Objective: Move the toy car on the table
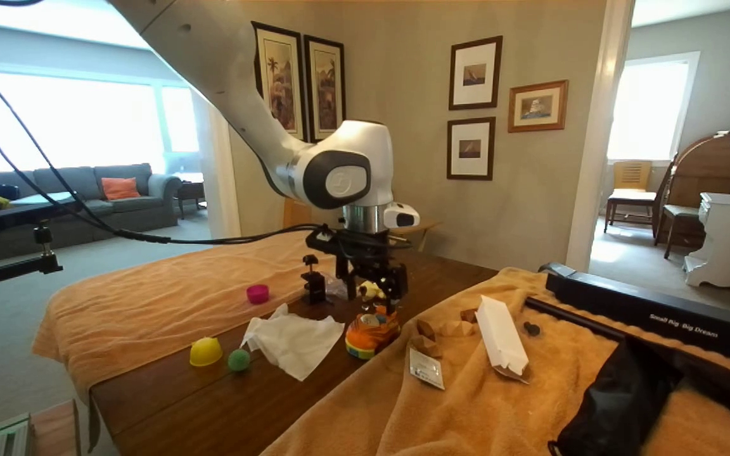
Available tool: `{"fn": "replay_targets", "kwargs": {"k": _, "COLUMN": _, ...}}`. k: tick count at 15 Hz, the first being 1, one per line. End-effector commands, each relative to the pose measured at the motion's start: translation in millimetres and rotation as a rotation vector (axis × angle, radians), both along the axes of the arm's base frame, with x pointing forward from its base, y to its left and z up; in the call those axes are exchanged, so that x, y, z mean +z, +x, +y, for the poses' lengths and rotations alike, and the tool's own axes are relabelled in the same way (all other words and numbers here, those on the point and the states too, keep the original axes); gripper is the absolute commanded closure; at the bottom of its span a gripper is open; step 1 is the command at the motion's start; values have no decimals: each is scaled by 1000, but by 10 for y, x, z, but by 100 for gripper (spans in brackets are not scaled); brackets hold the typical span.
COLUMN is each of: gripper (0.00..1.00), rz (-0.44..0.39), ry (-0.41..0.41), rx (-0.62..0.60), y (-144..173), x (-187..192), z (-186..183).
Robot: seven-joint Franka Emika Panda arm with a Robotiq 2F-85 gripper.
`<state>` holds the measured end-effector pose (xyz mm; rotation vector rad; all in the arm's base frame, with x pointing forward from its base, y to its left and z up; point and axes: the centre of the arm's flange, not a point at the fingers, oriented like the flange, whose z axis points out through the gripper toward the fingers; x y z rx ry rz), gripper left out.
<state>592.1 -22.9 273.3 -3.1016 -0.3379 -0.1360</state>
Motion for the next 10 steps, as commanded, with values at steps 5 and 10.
{"fn": "replay_targets", "kwargs": {"k": 5, "gripper": 0, "rz": -106, "ry": 55, "rx": 45, "y": 164, "x": -281, "z": -36}}
{"fn": "replay_targets", "kwargs": {"k": 10, "gripper": 0, "rz": -96, "ry": 89, "rx": -9, "y": 167, "x": -427, "z": 32}}
